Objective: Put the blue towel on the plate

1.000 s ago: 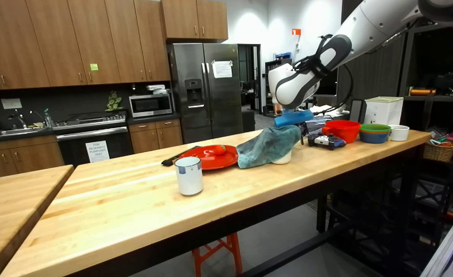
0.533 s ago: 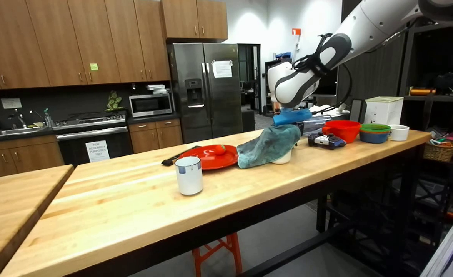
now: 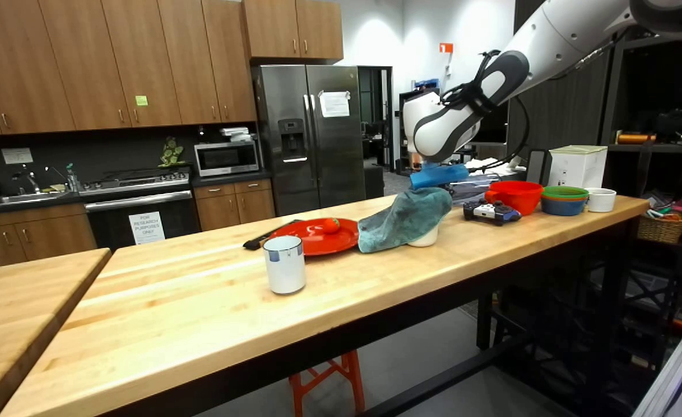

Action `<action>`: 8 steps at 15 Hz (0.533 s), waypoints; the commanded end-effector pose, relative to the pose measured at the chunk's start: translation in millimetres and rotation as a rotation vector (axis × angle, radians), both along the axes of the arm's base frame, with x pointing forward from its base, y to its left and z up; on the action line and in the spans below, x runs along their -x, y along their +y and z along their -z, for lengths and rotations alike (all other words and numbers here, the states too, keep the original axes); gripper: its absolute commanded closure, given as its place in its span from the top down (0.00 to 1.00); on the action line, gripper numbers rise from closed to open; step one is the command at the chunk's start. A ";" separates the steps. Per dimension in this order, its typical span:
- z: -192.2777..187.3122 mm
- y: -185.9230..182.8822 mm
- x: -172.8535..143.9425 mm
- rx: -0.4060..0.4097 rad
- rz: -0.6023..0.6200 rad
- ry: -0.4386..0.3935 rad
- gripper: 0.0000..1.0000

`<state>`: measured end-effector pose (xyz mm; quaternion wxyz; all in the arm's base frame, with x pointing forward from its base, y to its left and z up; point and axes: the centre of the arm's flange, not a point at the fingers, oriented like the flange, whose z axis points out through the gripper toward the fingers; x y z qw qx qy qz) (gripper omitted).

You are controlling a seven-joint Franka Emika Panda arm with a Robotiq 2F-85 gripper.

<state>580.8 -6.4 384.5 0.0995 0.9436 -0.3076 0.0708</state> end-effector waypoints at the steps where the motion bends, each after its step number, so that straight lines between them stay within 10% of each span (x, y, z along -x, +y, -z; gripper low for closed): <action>1: -7.8 -1.5 0.9 0.000 0.002 -0.020 0.01; 8: -41.3 1.8 -7.3 0.001 -0.015 -0.080 0.14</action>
